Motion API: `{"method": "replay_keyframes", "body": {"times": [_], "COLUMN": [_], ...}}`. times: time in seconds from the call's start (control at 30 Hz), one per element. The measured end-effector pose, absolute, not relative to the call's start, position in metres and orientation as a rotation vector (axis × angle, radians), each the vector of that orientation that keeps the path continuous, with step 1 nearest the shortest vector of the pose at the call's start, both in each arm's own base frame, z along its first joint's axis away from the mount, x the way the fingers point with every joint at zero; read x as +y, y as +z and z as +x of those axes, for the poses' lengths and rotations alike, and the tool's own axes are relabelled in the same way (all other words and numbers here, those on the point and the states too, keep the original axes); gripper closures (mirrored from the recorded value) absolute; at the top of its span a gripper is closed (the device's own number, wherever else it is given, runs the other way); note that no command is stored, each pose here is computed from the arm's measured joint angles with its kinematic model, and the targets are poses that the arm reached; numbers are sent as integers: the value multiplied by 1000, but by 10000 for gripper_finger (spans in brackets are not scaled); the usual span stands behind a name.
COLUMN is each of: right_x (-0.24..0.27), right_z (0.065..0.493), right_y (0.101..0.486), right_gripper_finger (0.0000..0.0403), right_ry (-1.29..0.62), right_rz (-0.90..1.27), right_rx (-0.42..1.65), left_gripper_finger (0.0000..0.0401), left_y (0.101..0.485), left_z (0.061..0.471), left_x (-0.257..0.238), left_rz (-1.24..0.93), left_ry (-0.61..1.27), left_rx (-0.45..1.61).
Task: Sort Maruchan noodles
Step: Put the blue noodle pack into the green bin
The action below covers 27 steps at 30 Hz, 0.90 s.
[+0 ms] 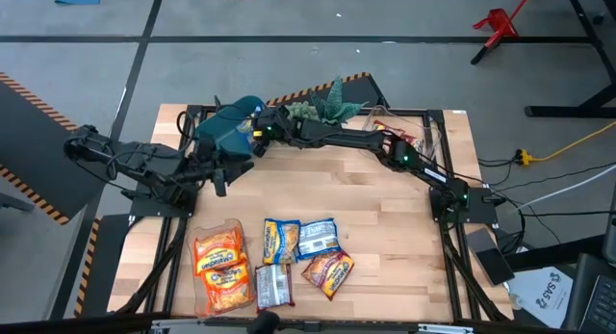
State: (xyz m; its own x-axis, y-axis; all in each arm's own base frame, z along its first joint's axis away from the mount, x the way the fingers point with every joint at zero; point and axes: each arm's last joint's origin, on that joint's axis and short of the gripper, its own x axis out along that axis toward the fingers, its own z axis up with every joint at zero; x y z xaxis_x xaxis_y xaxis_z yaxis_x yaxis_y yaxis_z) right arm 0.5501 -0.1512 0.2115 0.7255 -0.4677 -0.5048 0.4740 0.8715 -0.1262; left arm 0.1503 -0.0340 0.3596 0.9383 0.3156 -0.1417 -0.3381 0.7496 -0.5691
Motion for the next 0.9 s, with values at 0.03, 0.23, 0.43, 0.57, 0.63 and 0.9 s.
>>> {"method": "replay_keyframes", "body": {"times": [0.03, 0.23, 0.43, 0.57, 0.63, 0.9], "right_x": [-151, -156, -151, -141, -135, -110], "right_z": [550, 548, 529, 497, 476, 375], "right_y": [211, 220, 266, 319, 353, 448], "right_gripper_finger": [225, 155, 143, 149, 150, 150], "right_ry": [-517, -627, -625, -562, -545, -588], "right_rz": [13, -80, -153, -139, -135, -158], "right_rx": [554, 556, 603, 634, 622, 678], "left_gripper_finger": [219, 219, 219, 219, 219, 219], "left_y": [360, 360, 353, 342, 338, 328], "left_z": [150, 150, 149, 149, 150, 162], "left_x": [-34, -34, -34, -35, -38, -57], "left_rz": [-629, -629, -624, -646, -664, -648], "left_ry": [357, 357, 379, 387, 377, 322], "left_rx": [37, 37, 91, 197, 233, 318]}}
